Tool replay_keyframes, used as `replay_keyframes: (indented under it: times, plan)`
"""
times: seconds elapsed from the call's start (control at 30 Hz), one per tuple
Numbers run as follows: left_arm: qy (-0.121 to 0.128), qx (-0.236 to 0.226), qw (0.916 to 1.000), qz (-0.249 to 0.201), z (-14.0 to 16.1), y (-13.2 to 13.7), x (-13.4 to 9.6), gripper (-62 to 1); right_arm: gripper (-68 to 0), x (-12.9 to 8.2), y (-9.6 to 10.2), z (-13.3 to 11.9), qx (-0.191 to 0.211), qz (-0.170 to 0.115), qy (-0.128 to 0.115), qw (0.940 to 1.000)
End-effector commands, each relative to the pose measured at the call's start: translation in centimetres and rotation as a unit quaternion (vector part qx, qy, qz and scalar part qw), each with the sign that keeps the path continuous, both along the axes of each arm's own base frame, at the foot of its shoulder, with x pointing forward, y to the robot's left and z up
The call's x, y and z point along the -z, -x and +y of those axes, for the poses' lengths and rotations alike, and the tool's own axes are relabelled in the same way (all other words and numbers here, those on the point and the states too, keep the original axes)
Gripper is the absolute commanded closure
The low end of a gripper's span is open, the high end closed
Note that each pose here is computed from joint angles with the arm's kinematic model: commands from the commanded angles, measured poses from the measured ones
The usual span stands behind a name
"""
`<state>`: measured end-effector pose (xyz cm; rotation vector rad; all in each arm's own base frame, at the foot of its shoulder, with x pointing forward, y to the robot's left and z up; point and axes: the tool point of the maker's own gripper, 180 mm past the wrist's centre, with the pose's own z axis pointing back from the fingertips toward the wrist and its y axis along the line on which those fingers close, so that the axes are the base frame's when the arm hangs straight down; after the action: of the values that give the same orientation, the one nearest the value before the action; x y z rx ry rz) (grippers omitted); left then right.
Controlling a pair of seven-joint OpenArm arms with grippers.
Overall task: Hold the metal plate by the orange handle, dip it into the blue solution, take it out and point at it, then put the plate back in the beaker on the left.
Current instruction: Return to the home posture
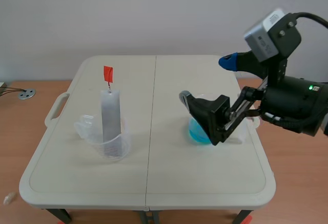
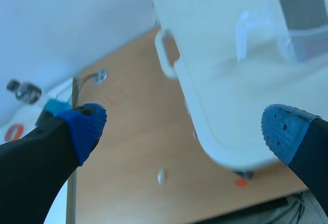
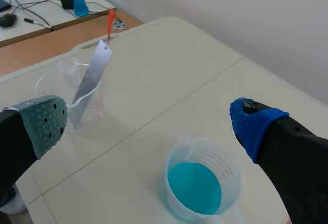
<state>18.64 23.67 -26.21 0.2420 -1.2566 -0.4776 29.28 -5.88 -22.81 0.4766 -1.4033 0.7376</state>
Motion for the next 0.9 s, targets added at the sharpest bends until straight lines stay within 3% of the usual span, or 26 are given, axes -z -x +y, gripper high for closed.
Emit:
replay_keyframes:
  times: [0.0, 0.2, 0.43, 0.63, 0.87]
  plan:
    - [0.008, 0.012, 0.9996, -0.026, -0.5, -1.2, -1.2, -62.3, -66.3, -1.1, 0.1, -0.4, 0.004, -0.013, -0.010, 0.9999]
    - [0.025, 0.077, 0.9946, -0.064, -2.7, -4.2, -3.3, -62.3, -66.3, -0.7, 1.6, -1.8, 0.011, 0.003, -0.001, 0.9999]
    - [0.079, 0.143, 0.9792, -0.120, -7.4, -5.5, -5.1, -62.3, -66.3, 0.6, 2.8, -2.9, 0.026, 0.029, 0.007, 0.9992]
    - [0.115, 0.175, 0.9695, -0.128, -10.7, -6.1, -5.3, -62.3, -66.3, 1.0, 3.2, -2.9, 0.026, 0.036, 0.007, 0.9990]
    - [0.122, 0.187, 0.9696, -0.100, -12.8, -6.9, -4.4, -62.3, -66.3, 0.6, 3.1, -2.8, 0.025, 0.029, 0.000, 0.9993]
